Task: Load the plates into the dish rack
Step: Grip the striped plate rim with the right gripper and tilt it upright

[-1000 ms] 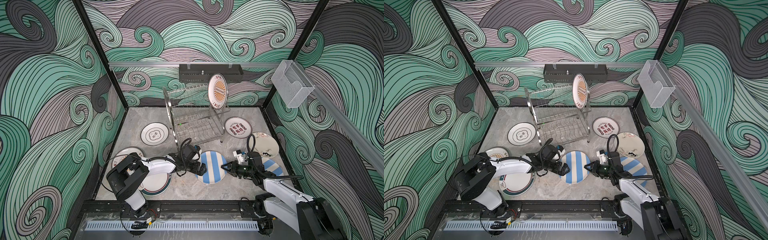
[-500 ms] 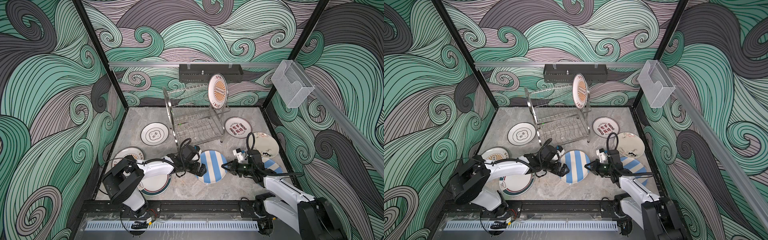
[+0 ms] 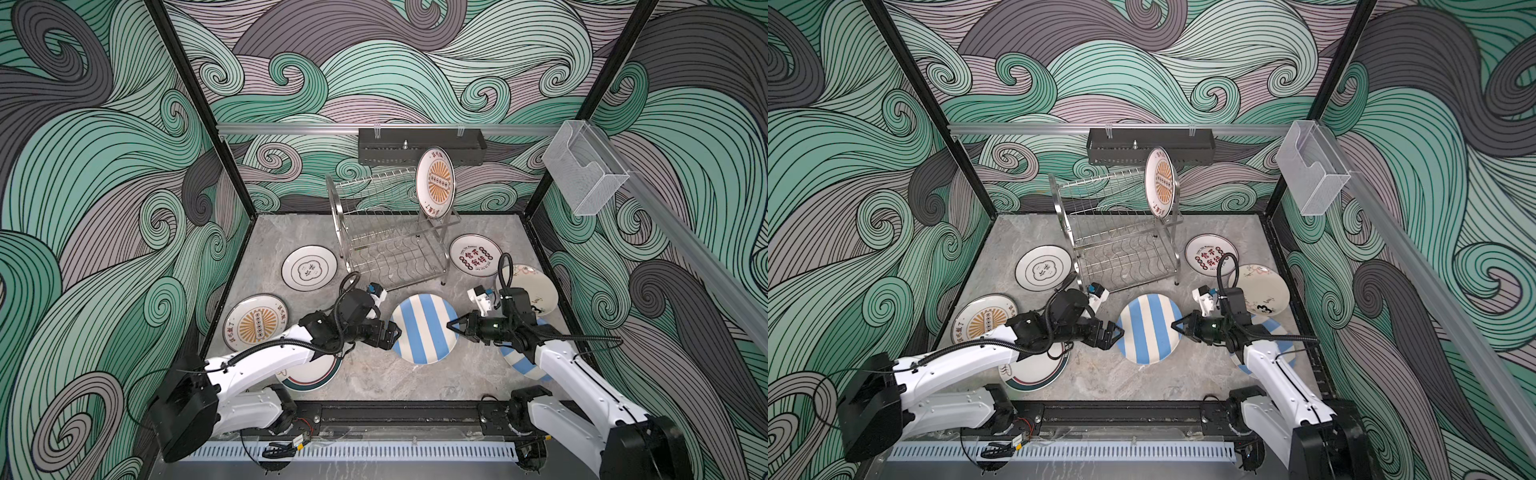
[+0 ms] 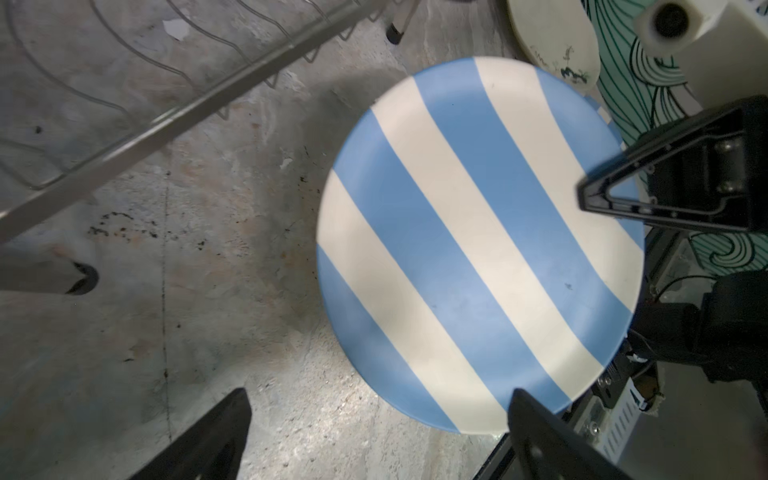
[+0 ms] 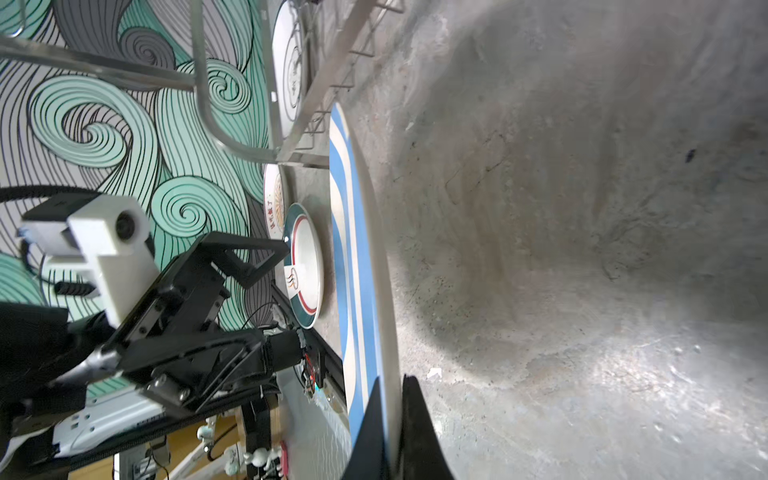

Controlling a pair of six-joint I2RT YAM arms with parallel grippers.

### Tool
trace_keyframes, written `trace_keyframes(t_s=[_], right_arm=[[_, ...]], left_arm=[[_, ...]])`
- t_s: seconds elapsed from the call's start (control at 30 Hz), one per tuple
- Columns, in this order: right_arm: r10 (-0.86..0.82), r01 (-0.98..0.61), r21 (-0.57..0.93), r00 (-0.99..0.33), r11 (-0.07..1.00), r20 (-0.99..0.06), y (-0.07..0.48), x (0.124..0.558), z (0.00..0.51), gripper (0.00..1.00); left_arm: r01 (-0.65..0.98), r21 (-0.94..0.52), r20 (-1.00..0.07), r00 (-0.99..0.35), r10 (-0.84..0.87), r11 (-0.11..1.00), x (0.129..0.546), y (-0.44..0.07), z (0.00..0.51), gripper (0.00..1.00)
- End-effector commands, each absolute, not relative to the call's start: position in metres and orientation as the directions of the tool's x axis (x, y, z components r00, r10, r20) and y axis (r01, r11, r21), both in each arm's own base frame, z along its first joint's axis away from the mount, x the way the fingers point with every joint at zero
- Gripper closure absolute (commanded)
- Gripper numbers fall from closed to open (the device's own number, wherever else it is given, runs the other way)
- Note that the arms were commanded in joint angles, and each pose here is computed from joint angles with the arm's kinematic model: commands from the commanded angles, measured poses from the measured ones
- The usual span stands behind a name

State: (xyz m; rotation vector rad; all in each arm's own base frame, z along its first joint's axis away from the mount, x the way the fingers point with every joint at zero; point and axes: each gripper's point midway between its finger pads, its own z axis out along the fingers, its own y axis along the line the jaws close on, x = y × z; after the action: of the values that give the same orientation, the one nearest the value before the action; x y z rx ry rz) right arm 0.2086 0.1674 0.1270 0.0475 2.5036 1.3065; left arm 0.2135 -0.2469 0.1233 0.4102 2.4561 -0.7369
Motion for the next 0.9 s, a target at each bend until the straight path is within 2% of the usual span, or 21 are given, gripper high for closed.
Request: trace_keyframes(t_s=[0.0, 0.2, 0.33, 0.47, 0.6, 0.73, 0.87], right_arm=[[0.084, -0.249, 0.815, -0.936, 0.523, -0.341, 0.175, 0.196, 0.163, 1.00], [0.091, -0.347, 0.830, -0.901, 0.438, -0.425, 0.182, 0.194, 0.215, 1.00], [0.088, -0.487, 0.804, -0.835, 0.342, -0.543, 0.189, 0.190, 0.273, 1.00], [0.117, -0.595, 0.728, -0.741, 0.339, -0.661, 0.188, 0.196, 0.337, 1.00], [0.176, -0.656, 0.644, -0.633, 0.395, -0.753, 0.183, 0.218, 0.399, 1.00], [0.256, -0.618, 0.554, -0.507, 0.557, -0.823, 0.166, 0.257, 0.442, 1.00], [0.292, -0.587, 0.459, -0.362, 0.666, -0.885, 0.153, 0.285, 0.485, 1.00]], left_arm=[[0.251, -0.427, -0.529, -0.848, -0.015, 0.869, 0.222, -0.203, 0.121, 0.01], [0.159, -0.440, -0.592, -0.791, -0.152, 0.884, 0.228, -0.154, 0.147, 0.01], [0.090, -0.401, -0.588, -0.789, -0.181, 0.912, 0.231, -0.129, 0.142, 0.01], [0.038, -0.431, -0.562, -0.793, -0.236, 0.901, 0.242, -0.121, 0.138, 0.01], [0.026, -0.441, -0.557, -0.792, -0.250, 0.897, 0.249, -0.119, 0.136, 0.02], [0.032, -0.454, -0.547, -0.799, -0.250, 0.890, 0.249, -0.122, 0.135, 0.01], [0.031, -0.451, -0.550, -0.797, -0.251, 0.892, 0.246, -0.120, 0.134, 0.01]])
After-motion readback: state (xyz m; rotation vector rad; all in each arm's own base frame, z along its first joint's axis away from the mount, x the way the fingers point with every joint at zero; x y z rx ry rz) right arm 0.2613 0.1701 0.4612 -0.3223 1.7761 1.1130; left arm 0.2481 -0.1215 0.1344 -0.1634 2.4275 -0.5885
